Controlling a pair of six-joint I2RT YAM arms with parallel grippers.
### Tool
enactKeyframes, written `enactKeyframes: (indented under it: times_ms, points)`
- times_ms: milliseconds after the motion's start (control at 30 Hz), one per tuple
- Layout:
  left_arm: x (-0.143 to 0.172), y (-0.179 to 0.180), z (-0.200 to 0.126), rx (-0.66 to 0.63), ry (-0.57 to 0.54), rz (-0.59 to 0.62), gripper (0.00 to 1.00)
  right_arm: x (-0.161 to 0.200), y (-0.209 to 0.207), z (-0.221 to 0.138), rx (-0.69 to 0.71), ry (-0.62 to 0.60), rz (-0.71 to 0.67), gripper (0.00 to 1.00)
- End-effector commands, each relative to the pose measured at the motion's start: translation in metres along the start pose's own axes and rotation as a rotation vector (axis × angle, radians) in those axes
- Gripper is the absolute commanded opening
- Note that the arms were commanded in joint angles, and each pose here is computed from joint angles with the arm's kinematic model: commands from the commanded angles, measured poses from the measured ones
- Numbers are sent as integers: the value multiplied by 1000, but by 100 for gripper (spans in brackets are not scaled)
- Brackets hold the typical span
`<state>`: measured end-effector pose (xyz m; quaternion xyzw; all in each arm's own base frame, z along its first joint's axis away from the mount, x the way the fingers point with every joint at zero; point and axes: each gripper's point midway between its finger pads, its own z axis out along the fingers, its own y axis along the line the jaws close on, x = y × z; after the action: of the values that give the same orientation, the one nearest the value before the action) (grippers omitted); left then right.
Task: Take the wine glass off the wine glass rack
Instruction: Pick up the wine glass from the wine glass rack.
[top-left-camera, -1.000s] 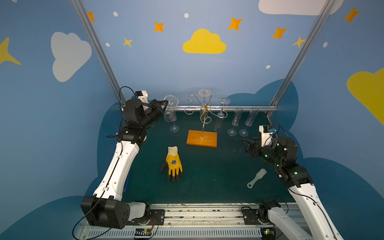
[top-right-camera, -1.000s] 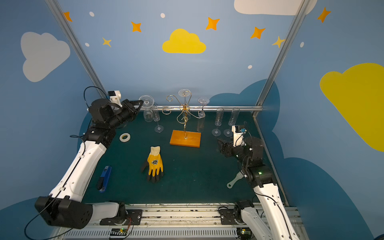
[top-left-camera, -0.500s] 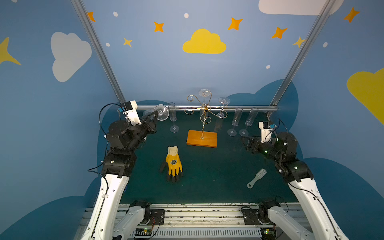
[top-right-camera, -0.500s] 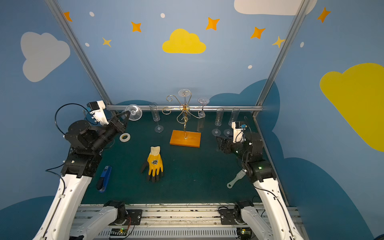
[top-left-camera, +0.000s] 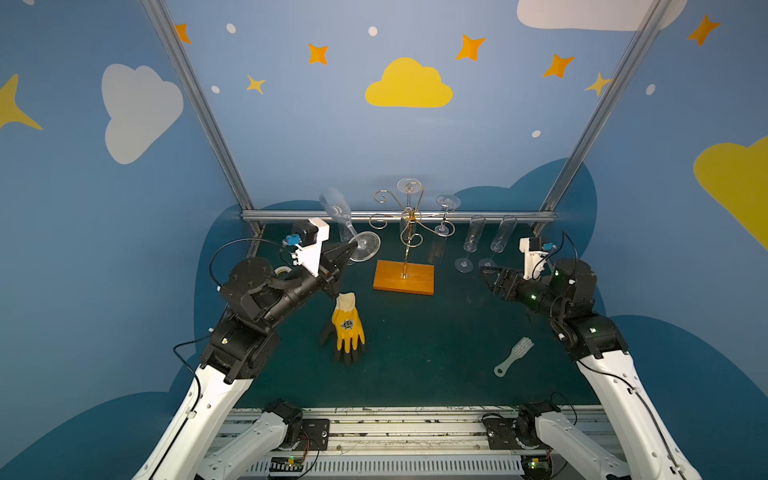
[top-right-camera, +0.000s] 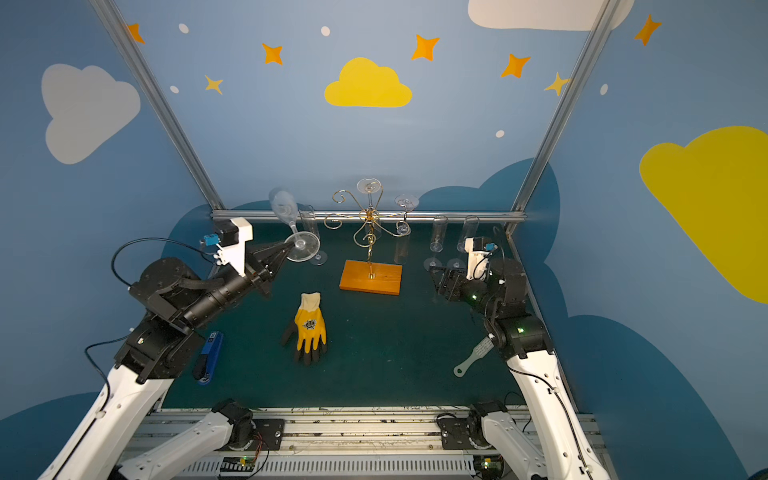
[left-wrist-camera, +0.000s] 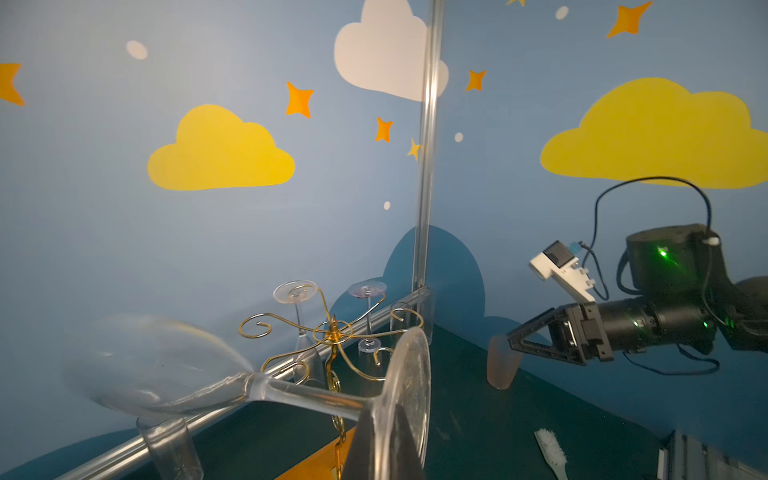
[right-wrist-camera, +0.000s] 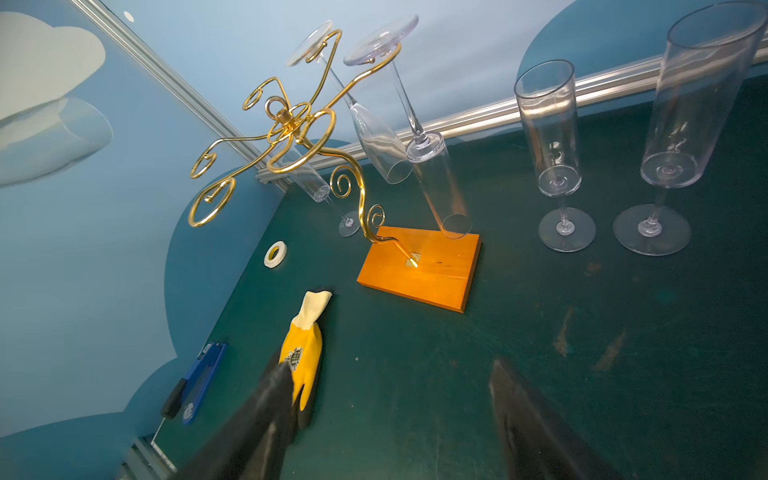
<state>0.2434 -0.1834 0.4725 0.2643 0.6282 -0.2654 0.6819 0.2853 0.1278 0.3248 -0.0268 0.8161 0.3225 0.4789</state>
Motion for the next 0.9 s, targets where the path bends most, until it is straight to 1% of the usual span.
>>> enactKeyframes:
  times_ms: [0, 100, 267, 433, 700, 867]
  points:
    - [-12, -11, 10, 12, -35, 186, 3, -20, 21, -9, -69, -46, 16, 74]
    - [-6, -27, 21, 47, -17, 271, 3, -24, 27, -12, -88, -45, 48, 74]
    - [4, -55, 38, 105, -2, 416, 3, -28, 42, -10, -171, -34, 107, 73]
    - [15, -79, 49, 151, 14, 550, 3, -34, 52, -12, -210, -24, 116, 73]
    - [31, -96, 55, 190, 16, 654, 3, -39, 69, -14, -296, -6, 117, 72]
    - [47, -107, 63, 210, 55, 768, 3, -45, 88, -12, -412, 20, 144, 70]
